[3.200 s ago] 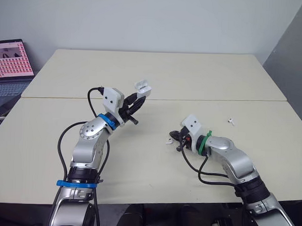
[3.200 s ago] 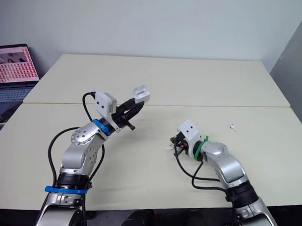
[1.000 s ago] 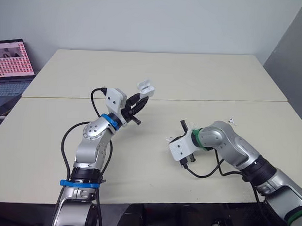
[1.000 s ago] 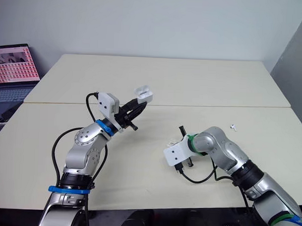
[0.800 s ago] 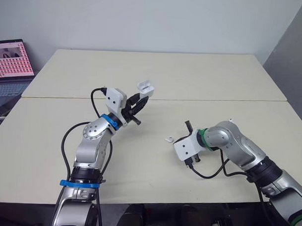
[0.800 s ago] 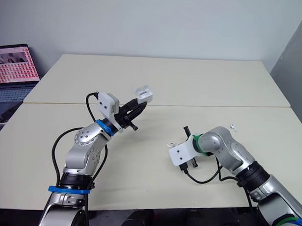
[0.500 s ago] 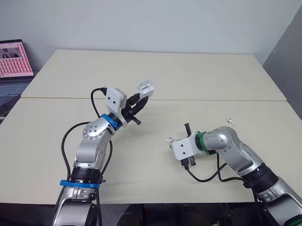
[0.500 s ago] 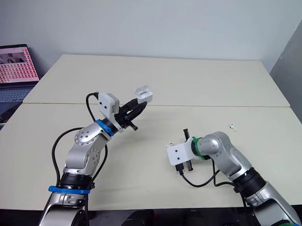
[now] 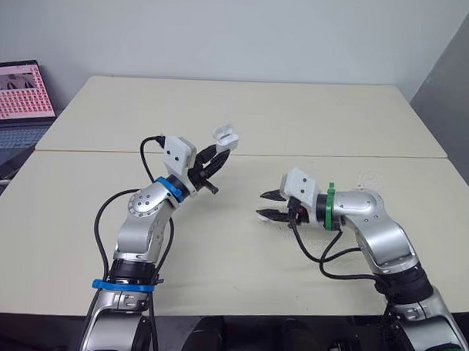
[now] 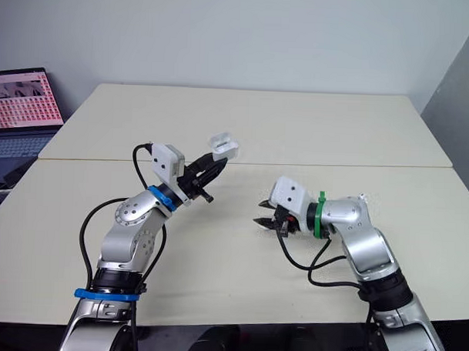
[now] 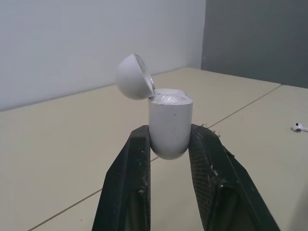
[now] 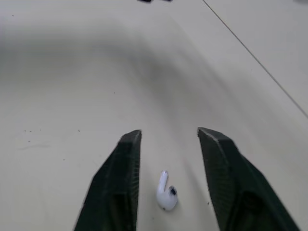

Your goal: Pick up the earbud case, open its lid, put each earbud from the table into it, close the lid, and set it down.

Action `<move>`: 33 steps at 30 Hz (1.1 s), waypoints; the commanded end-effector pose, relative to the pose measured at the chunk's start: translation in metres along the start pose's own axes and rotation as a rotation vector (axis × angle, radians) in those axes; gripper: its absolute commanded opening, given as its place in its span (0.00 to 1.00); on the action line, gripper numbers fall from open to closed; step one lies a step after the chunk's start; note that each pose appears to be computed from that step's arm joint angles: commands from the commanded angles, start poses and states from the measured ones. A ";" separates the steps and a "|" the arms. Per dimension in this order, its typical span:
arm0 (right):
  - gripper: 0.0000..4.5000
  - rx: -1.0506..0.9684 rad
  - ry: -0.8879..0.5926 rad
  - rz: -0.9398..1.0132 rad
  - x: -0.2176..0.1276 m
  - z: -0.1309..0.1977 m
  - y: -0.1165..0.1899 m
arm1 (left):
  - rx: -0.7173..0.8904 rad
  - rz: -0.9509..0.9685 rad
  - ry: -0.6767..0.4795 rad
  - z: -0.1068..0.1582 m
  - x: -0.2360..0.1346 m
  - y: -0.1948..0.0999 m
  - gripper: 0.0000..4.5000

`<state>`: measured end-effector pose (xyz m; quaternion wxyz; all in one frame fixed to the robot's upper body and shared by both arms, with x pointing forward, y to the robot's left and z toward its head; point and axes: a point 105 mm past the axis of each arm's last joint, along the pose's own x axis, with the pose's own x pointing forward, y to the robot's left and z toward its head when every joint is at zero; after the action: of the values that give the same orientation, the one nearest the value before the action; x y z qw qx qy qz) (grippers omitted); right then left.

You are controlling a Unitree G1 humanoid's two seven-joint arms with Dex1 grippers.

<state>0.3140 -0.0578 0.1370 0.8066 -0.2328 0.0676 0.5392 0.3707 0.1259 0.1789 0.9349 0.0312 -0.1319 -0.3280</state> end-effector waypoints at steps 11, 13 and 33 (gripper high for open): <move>0.82 0.063 0.008 -0.064 0.019 -0.028 0.006 | 0.036 -0.017 -0.046 0.016 0.004 -0.001 0.17; 0.82 0.069 0.012 -0.067 0.020 -0.032 0.006 | 0.037 -0.017 -0.045 0.015 0.004 -0.001 0.17; 0.06 0.125 0.007 -0.155 0.010 -0.049 0.000 | 0.031 -0.024 -0.051 0.016 0.007 -0.003 0.17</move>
<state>0.3248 -0.0636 0.0800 0.8491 -0.1955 0.1004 0.4804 0.3710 0.1241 0.1805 0.9335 0.0324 -0.1334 -0.3311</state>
